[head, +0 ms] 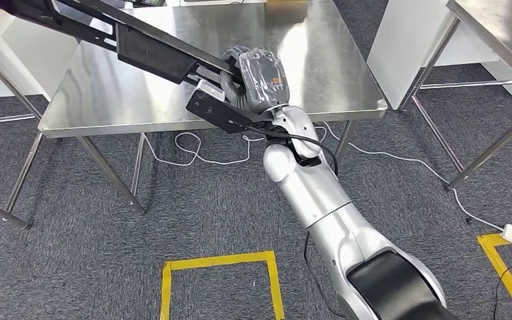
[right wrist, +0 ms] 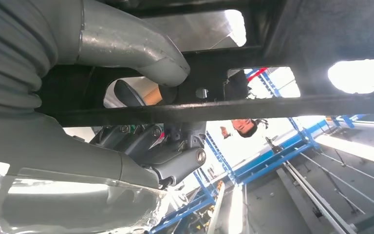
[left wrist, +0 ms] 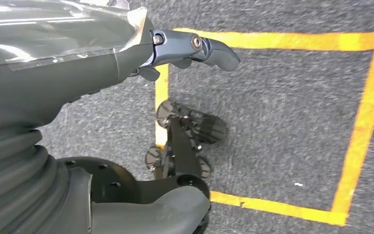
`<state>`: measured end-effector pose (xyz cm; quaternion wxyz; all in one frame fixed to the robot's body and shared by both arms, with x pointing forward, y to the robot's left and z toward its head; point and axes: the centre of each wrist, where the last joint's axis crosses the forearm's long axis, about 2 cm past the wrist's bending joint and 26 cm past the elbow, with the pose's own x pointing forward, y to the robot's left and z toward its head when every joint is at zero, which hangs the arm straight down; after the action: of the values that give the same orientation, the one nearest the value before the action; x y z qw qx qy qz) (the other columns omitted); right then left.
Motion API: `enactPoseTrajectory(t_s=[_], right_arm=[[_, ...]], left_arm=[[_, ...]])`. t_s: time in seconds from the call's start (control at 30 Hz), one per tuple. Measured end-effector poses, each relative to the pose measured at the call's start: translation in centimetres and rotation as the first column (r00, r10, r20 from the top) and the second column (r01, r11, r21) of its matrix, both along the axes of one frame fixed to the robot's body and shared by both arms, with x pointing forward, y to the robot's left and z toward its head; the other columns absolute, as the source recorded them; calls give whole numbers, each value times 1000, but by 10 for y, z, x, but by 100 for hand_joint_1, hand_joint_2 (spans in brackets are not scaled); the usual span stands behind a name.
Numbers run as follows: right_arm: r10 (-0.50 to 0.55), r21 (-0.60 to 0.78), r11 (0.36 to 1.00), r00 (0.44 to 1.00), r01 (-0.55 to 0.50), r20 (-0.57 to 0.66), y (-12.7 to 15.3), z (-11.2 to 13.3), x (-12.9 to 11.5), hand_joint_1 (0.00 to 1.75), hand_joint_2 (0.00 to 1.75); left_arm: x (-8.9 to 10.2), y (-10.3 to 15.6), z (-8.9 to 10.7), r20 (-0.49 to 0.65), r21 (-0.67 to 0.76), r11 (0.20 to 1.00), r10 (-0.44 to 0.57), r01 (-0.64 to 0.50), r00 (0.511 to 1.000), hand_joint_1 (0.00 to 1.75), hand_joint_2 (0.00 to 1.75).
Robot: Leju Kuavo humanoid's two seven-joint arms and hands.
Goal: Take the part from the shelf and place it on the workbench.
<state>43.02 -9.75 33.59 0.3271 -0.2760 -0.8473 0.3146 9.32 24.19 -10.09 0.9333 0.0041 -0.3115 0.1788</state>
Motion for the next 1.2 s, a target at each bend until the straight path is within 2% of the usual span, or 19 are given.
enactPoseTrajectory(t_s=[0.57,0.9,1.2], right_arm=[[15,-13,1000,1000,-14,24,3,8,2,175,175],[4,-25,1000,999,-3,45,-5,0,7,175,175],[-100,-21,995,995,100,4,-50,-20,16,175,175]], left_arm=[[4,1,1,10,0,1000,9,-9,1000,0,175],[5,1,1,7,2,1000,24,-24,1000,0,175],[1,4,0,11,36,999,20,-21,1000,0,175]])
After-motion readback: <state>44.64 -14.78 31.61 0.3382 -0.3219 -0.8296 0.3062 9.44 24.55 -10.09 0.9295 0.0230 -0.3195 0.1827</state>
